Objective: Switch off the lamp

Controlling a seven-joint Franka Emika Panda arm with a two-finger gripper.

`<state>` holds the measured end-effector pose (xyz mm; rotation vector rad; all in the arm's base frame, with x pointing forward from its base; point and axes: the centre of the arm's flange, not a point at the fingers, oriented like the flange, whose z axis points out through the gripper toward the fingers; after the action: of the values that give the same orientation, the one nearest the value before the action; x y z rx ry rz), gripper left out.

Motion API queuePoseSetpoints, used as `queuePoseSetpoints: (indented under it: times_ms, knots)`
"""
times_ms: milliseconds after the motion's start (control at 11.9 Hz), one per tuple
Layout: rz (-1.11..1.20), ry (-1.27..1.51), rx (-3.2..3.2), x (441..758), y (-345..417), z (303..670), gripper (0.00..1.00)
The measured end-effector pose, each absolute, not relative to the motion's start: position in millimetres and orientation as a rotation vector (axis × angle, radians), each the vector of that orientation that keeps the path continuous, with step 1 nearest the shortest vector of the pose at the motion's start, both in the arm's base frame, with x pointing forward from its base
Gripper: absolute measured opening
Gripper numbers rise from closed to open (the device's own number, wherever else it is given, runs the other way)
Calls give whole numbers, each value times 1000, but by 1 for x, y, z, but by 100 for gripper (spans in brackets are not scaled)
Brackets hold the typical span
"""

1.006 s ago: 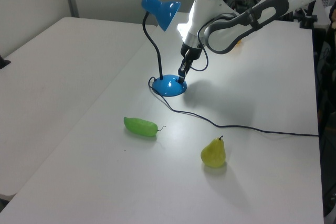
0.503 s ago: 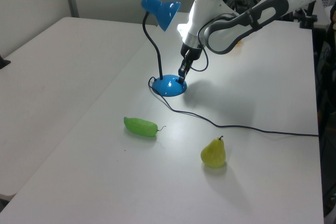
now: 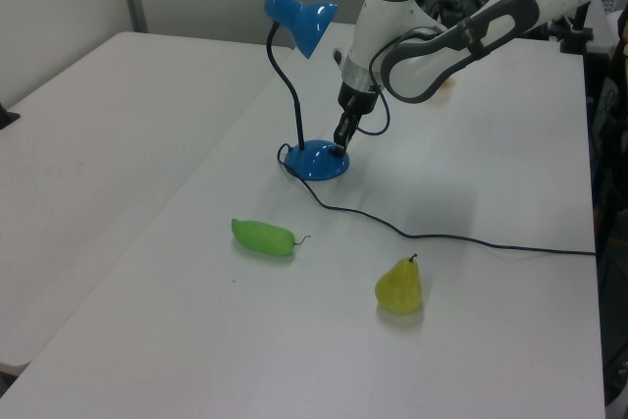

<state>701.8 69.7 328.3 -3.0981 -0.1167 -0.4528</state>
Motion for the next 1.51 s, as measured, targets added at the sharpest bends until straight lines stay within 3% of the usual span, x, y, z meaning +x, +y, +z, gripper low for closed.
queuePoseSetpoints:
  times_ms: [503, 1509]
  knots:
    - [-466, -47, -3090, 702, 70, 337, 2]
    - [-329, 90, -3098, 675, 60, 408, 1]
